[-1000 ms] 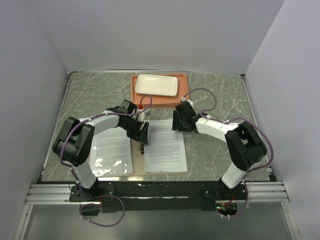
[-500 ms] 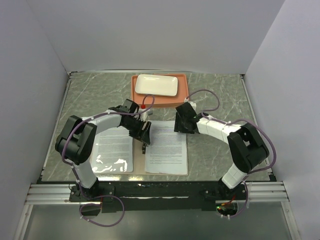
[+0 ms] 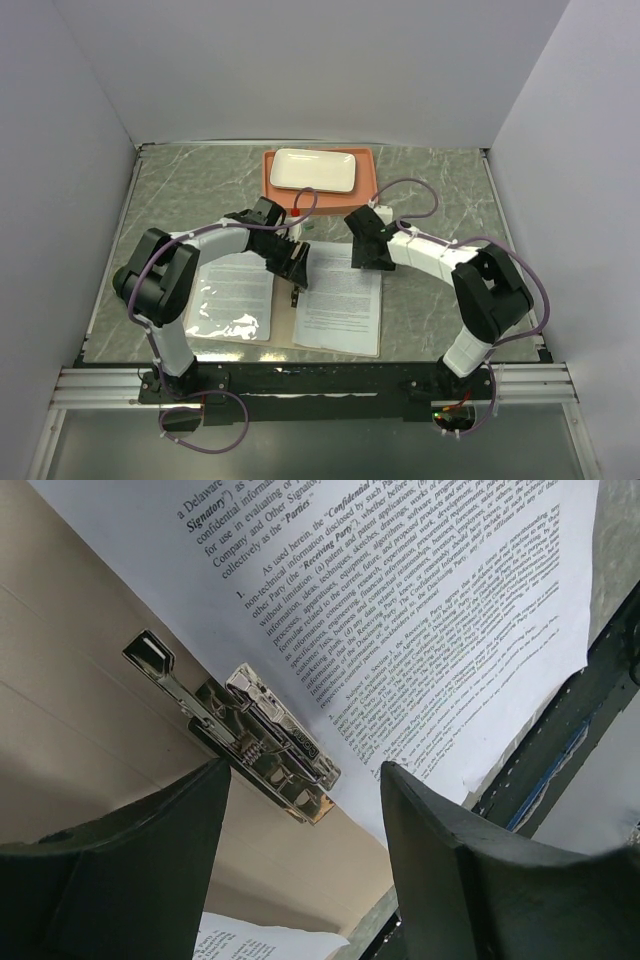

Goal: Put the files into the folder

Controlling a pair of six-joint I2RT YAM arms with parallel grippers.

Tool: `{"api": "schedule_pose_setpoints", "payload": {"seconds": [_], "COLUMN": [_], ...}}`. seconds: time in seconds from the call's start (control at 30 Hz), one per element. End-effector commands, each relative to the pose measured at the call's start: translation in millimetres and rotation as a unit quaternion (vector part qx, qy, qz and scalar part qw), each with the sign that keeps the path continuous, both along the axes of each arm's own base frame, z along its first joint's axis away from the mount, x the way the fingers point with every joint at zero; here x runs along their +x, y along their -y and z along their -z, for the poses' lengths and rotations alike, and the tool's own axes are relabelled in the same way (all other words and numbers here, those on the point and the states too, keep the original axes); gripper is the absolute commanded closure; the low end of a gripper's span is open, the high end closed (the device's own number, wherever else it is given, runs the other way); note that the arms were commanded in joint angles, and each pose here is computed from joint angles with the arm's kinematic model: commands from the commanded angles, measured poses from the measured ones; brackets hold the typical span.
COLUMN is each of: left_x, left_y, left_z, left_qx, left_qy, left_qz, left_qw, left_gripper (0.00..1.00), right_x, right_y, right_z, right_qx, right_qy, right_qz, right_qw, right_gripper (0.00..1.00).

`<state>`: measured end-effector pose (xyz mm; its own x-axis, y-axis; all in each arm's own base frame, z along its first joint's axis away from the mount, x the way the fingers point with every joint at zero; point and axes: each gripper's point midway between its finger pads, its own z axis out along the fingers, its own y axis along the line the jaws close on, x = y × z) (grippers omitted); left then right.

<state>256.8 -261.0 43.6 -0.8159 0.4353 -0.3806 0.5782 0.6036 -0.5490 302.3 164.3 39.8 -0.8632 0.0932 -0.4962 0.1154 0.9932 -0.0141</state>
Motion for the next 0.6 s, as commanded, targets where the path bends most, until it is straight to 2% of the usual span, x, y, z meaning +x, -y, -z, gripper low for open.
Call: {"api": "schedule_pose_setpoints", "payload": {"seconds": [0.0,0.4,0.57], "left_x": [7,3,2], "left_y": [21,11,8], "left_z": [-23,-25,-25], "left_qx": [-0.059,-0.057,-0.059], "left_qy": [0.036,0.037,0.037], "left_qz": [0.028,0.025,0.023], "left_qw": [0.997,0.997,0.997], "left_gripper": [0.32,0.32,0.32], "right_x": [2,-15,-7], "right_y": [0,35,20], "right_z": [-14,-6,-13], "right_qx": [-0.017,-0.102,-0.056], "right_qy": [0.005,-0.035,-0.009], "right_qz": [0.021,0.076,0.057], "right_qw": [1.000,0.991,0.997], "right_gripper": [0.32,0.30,0.30]}}
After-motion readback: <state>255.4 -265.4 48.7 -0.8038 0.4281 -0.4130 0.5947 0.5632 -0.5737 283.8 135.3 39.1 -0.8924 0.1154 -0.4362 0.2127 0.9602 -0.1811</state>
